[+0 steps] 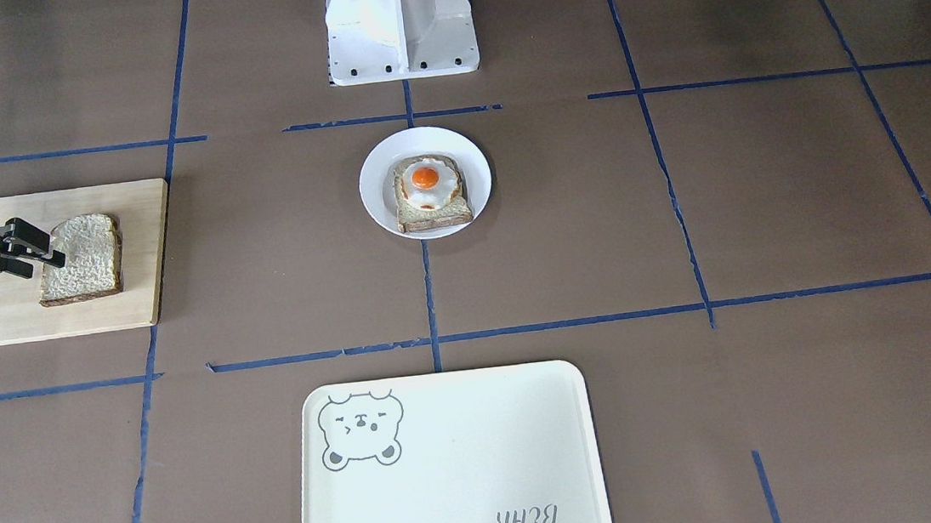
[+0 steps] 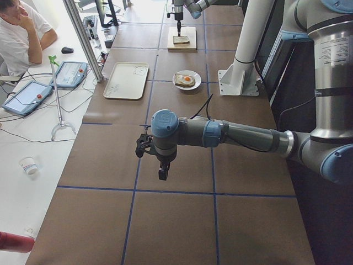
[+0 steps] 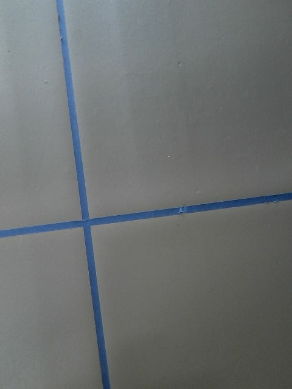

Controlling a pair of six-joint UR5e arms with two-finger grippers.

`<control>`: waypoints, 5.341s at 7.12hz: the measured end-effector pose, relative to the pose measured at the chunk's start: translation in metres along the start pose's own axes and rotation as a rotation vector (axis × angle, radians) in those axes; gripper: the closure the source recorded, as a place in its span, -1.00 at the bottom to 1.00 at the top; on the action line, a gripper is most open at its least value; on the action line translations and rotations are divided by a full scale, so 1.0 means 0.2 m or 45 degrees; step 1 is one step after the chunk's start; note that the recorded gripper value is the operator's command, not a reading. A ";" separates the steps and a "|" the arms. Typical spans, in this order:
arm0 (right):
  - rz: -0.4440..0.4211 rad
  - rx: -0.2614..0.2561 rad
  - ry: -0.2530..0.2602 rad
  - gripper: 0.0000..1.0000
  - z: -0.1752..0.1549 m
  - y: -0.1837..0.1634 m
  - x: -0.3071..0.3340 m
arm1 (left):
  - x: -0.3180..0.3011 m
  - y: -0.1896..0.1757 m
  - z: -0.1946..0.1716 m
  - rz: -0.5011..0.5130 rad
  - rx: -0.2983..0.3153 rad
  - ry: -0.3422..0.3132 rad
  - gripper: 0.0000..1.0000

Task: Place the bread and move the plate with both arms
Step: 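Lower the right gripper onto the bread slice on the bamboo board and grasp it, then lift the bread with the right gripper and carry it over the egg toast plate, then lower the bread onto the egg toast and open the right gripper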

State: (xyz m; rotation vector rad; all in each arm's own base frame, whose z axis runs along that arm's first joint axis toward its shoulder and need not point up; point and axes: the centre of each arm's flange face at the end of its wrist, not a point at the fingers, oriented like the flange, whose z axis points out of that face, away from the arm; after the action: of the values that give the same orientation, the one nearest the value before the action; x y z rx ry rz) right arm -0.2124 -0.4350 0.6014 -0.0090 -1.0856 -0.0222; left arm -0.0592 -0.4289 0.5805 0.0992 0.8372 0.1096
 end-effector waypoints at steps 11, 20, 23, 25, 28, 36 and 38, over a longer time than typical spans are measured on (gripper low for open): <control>0.001 -0.015 0.012 0.58 0.04 0.01 0.00 | 0.01 0.00 -0.01 0.005 0.005 0.003 -1.00; -0.139 0.025 -0.144 1.00 -0.16 0.02 -0.42 | 0.06 0.00 -0.05 0.012 0.024 0.018 -1.00; -0.031 -0.036 -0.343 1.00 -0.17 0.00 -1.15 | 0.06 0.00 -0.05 0.012 0.024 0.032 -1.00; 0.050 -0.085 -0.417 1.00 0.06 0.12 -1.66 | 0.08 0.01 -0.06 0.016 0.028 0.040 -1.00; 0.067 -0.036 -0.448 1.00 0.46 0.30 -2.16 | 0.09 0.01 -0.07 0.022 0.034 0.043 -1.00; 0.064 0.054 -0.397 0.96 0.65 0.23 -2.20 | 0.13 0.02 -0.10 0.026 0.046 0.044 -1.00; 0.065 0.046 -0.388 0.47 0.67 0.24 -2.19 | 0.14 0.02 -0.11 0.027 0.051 0.044 -1.00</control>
State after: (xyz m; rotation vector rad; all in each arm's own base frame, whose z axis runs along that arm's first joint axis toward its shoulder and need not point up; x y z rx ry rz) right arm -0.5351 -0.3780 0.2761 -0.0077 -1.3898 0.0463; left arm -0.0577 -0.4192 0.5452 0.1440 0.8731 0.1147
